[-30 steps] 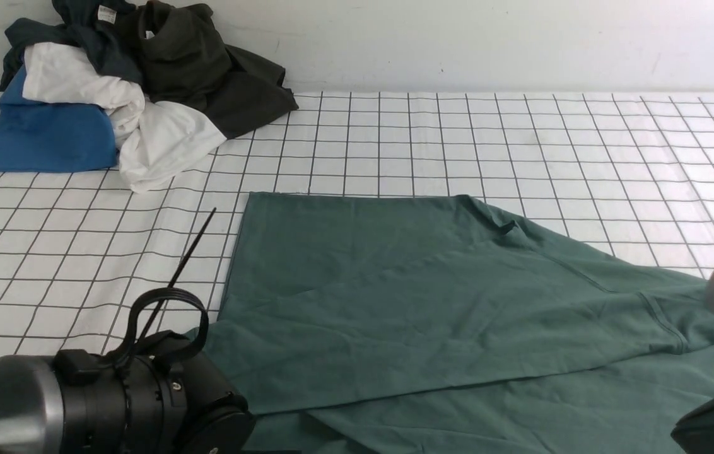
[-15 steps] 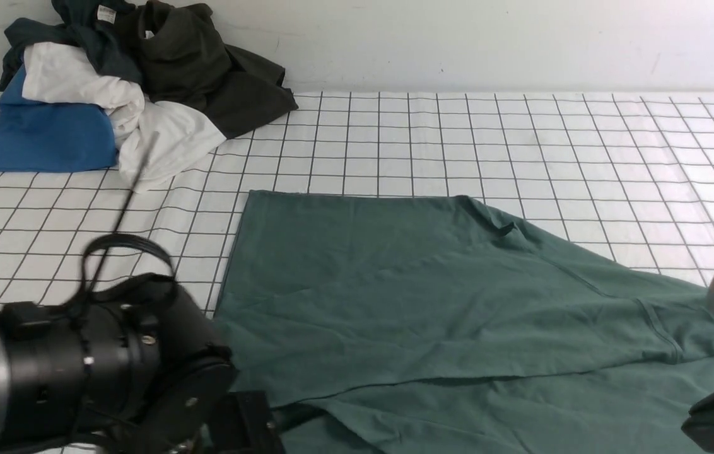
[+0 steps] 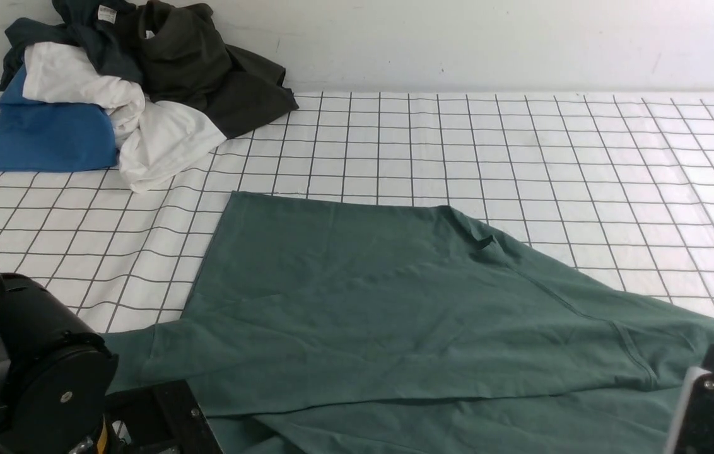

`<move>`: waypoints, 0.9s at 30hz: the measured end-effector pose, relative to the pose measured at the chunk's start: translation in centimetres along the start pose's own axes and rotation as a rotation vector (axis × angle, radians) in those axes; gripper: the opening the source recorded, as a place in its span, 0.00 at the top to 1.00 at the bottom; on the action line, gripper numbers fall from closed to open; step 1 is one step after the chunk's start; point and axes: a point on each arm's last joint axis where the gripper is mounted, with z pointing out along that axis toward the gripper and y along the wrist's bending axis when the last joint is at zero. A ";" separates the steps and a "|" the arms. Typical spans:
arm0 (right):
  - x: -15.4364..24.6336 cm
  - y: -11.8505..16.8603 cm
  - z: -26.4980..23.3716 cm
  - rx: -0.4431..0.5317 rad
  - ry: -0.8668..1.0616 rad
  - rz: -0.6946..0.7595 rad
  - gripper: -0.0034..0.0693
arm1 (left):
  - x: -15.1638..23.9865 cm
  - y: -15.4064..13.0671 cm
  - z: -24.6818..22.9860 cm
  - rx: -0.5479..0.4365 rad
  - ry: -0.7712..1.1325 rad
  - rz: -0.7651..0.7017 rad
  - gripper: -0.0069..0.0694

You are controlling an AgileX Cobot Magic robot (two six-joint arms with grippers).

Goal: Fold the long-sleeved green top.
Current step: Use both arms simultaneously to clamp the lower edge of the clothing fabric

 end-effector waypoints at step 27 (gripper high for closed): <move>-3.6 -2.1 2.5 0.006 0.159 -0.096 0.94 | -0.3 0.4 -0.3 0.014 -0.044 -0.103 0.90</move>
